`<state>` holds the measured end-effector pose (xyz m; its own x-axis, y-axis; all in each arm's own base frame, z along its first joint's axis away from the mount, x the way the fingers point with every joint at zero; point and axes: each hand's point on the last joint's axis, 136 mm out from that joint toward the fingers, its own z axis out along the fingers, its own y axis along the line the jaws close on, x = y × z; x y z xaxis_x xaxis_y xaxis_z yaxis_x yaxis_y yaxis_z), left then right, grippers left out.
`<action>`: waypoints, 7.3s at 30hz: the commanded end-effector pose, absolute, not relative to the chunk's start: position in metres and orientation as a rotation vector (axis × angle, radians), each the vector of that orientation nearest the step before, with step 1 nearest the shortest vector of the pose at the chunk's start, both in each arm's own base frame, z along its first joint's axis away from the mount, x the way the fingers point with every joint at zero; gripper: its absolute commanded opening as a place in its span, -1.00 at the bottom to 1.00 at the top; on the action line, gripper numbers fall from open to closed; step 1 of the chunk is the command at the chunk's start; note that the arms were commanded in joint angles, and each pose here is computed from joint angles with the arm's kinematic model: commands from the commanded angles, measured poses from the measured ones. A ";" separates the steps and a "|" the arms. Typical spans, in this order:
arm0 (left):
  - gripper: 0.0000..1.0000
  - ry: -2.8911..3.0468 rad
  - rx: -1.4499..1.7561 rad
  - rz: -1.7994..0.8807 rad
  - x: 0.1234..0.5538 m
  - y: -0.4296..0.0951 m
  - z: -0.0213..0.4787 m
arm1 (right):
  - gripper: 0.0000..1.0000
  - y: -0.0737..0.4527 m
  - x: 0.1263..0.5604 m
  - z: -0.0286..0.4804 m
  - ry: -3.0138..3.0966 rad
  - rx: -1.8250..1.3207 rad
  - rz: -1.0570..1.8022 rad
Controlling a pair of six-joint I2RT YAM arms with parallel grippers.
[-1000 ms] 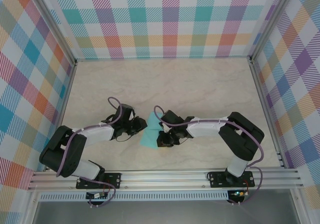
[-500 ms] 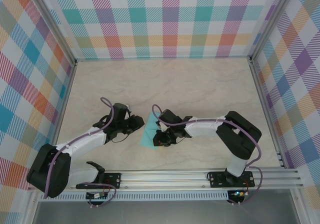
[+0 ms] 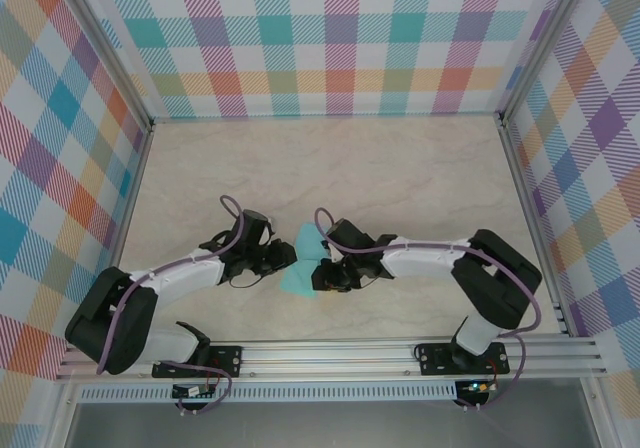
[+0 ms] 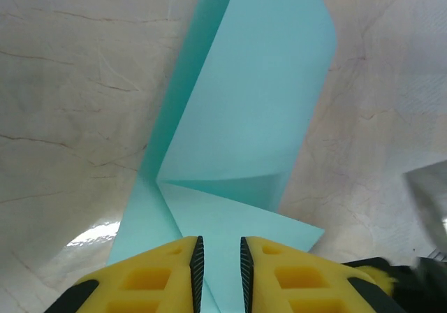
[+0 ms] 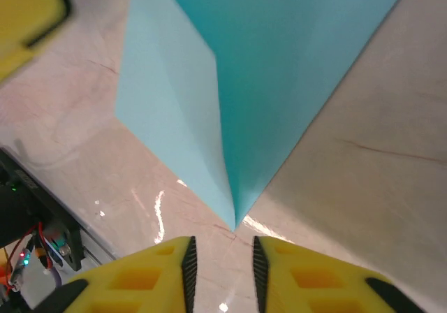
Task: Fold a paper plane with a square sheet of paper (pick it up from the middle)
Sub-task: Turn over the paper at the center of the table.
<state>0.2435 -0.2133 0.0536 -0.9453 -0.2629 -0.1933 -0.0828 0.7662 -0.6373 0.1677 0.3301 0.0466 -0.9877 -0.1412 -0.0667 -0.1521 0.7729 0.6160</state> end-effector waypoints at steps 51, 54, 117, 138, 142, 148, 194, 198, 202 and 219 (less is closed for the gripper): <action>-0.35 2.680 -0.262 -0.697 0.225 -0.179 0.077 | -0.69 0.356 0.205 0.029 2.954 -0.195 1.028; -0.35 2.682 -0.259 -0.704 0.225 -0.180 0.076 | -0.69 0.352 0.204 0.020 2.973 -0.185 1.004; -0.74 2.902 -0.246 -0.800 0.239 -0.226 0.008 | -0.05 0.328 0.231 0.026 2.921 0.099 0.994; -0.73 2.880 -0.258 -0.774 0.242 -0.222 0.018 | -0.08 0.343 0.227 0.031 2.828 0.074 1.234; -0.72 2.861 -0.276 -0.776 0.245 -0.221 0.022 | -0.14 0.348 0.220 0.034 2.818 -0.004 1.276; -0.70 2.841 -0.292 -0.790 0.247 -0.222 0.028 | -0.34 0.351 0.212 0.024 2.846 -0.051 1.264; -0.13 2.380 -0.782 -0.252 0.188 -0.052 0.114 | -0.73 0.239 0.201 0.059 2.962 -0.483 -0.664; -0.13 2.381 -0.781 -0.261 0.185 -0.051 0.116 | -0.68 0.284 0.199 0.032 3.050 -0.487 -0.496; -0.11 2.385 -0.783 -0.259 0.184 -0.051 0.117 | -0.59 0.323 0.195 0.027 3.107 -0.501 -0.212; -0.23 2.557 -0.332 -0.885 0.232 -0.208 0.121 | -0.16 0.249 0.212 0.091 2.796 -0.102 0.939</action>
<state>0.2196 -0.1556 0.0943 -0.8427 -0.4482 -0.2983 -0.2557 0.8208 -0.5109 0.2138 0.2327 0.0854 -0.9777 0.0094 -0.2097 -0.0842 0.8976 0.4328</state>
